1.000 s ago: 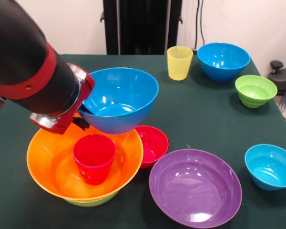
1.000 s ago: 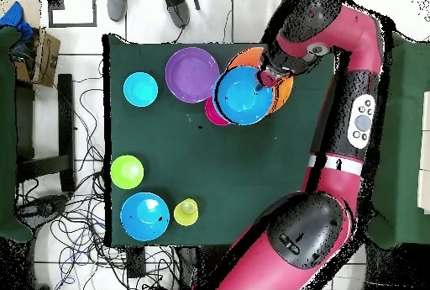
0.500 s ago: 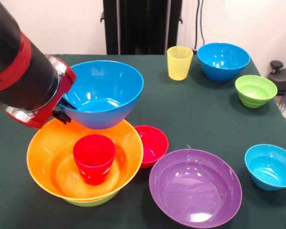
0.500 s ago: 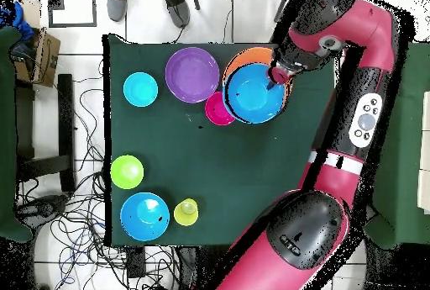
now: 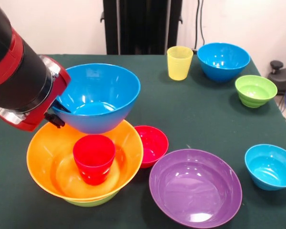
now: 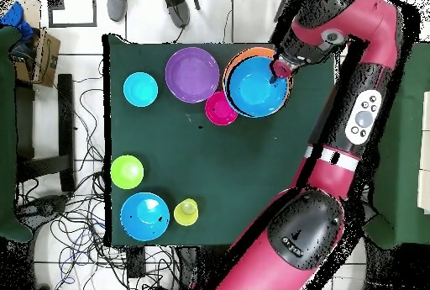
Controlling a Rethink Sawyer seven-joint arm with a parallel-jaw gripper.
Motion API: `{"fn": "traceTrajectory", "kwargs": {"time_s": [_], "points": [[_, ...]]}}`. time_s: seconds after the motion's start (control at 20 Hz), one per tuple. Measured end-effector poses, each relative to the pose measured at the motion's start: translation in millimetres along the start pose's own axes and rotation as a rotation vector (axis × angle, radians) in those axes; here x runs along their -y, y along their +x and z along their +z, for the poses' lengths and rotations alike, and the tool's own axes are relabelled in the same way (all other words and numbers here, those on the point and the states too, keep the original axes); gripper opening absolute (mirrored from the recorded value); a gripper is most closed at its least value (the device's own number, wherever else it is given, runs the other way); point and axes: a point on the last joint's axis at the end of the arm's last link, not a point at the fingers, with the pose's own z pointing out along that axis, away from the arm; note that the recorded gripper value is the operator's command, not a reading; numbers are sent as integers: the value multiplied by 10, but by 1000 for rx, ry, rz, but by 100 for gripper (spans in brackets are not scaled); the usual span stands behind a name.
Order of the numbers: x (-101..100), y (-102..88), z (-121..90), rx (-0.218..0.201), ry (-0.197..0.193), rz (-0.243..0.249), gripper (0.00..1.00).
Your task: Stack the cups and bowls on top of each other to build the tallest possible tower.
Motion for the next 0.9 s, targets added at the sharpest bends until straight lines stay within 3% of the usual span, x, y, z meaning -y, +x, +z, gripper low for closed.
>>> {"fn": "traceTrajectory", "kwargs": {"time_s": [0.55, 0.9], "points": [[29, -220, -50, 38, 24, -7, 0], [87, -354, 42, 44, 30, -50, 0]]}}
